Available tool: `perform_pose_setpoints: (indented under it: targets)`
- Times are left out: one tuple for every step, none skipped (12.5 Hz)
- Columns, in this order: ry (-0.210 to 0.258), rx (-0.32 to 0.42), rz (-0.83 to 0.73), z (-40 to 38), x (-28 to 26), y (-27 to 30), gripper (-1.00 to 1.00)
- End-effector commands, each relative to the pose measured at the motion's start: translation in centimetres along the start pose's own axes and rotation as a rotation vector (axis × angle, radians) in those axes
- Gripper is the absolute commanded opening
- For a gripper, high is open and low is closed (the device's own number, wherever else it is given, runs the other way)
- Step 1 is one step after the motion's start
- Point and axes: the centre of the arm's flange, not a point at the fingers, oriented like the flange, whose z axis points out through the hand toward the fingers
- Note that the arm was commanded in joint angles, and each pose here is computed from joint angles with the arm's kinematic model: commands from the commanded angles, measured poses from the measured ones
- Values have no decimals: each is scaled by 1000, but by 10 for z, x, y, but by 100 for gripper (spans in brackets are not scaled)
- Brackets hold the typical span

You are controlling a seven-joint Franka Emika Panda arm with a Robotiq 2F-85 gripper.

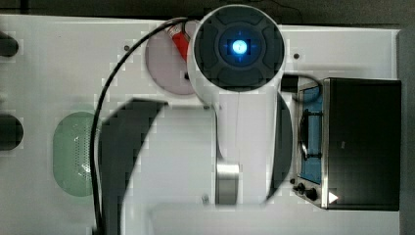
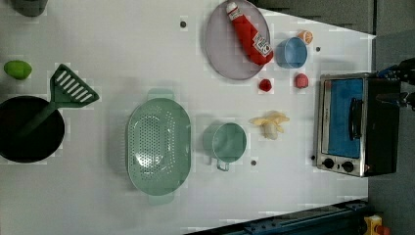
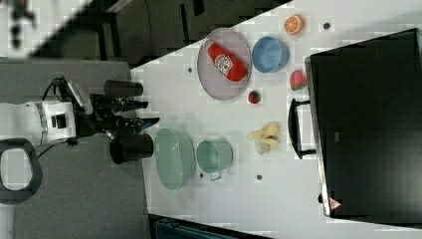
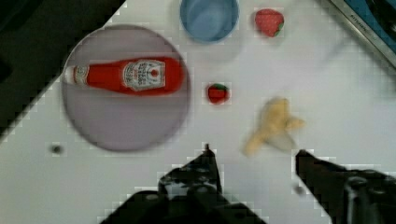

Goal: Pick Banana and place it in strainer.

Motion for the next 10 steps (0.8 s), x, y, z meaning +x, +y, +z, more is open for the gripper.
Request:
perform_pose_setpoints:
  targets:
    - [-47,-18,199,-85,-85,160,59]
    - [-47,-18,199,-85,-85,160,81]
    - [-47,-18,199,-85,-85,160,99]
    - [-46,-18,199,-84,-85,159,100]
    - [-47,-19,199,-83,-84,158,100]
    - [-46,-18,199,-78,-81,155,100]
    - [-45,-19,199,-69,-76,149,100]
    - [-48,-26,196,-54,-71,141,100]
    - [-53,-35,194,-36,-65,133,100]
    - [-59,-46,193,-15,-59,125,100]
